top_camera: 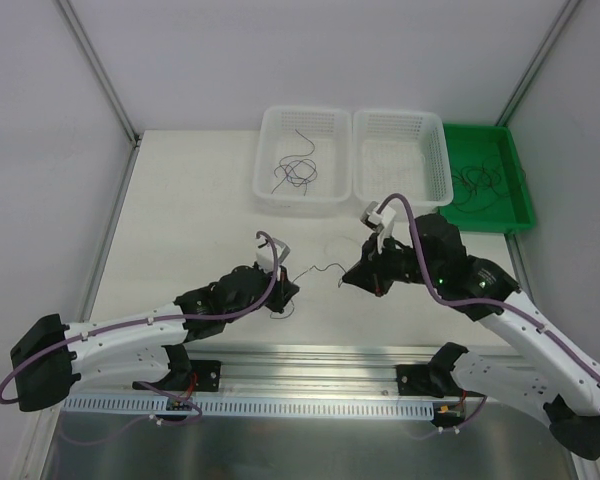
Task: Untangle the cables
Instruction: Untie the cable.
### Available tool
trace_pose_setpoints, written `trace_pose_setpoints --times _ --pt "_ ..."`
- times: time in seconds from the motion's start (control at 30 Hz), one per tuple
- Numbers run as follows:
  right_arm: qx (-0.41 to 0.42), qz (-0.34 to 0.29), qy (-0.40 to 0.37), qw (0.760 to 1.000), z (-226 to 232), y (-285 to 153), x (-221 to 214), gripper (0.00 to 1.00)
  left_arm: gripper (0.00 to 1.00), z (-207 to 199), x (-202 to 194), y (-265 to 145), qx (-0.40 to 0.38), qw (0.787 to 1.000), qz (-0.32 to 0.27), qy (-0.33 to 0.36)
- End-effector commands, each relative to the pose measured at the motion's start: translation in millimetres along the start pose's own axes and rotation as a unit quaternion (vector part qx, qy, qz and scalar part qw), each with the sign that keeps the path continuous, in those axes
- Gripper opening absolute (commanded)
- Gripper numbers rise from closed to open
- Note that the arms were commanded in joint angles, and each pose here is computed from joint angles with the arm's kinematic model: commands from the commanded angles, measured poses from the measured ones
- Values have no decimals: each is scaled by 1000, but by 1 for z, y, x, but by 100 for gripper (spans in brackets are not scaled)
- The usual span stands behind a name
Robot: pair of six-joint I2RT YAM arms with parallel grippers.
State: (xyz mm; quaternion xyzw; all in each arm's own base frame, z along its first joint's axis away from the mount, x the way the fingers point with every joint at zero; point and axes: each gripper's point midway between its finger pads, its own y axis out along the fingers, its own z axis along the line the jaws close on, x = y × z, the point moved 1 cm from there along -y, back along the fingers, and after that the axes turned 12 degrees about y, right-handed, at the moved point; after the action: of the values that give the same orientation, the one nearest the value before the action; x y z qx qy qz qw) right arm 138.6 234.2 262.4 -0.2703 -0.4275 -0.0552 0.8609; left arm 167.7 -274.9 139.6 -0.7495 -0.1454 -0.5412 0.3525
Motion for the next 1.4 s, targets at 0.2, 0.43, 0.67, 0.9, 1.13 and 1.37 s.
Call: trace_pose_setpoints --times 0.2,0.43,0.67,0.9,1.13,1.37 --pt "65 98 66 991 43 -16 0 1 0 19 -10 -3 53 997 37 45" --pt "-92 49 27 994 -9 -18 21 1 0 10 -9 -7 23 998 34 48" --pt "-198 25 50 979 -56 1 19 53 0 -5 4 -12 -13 999 13 28" --pt "-18 -14 32 999 -7 25 3 52 0 -13 12 -14 -30 999 2 11" --pt "19 -5 27 999 -8 51 -19 51 0 -20 18 -12 -42 999 5 -9" --pt "17 13 33 999 -17 75 -36 54 0 -23 22 -14 -49 999 0 -16"
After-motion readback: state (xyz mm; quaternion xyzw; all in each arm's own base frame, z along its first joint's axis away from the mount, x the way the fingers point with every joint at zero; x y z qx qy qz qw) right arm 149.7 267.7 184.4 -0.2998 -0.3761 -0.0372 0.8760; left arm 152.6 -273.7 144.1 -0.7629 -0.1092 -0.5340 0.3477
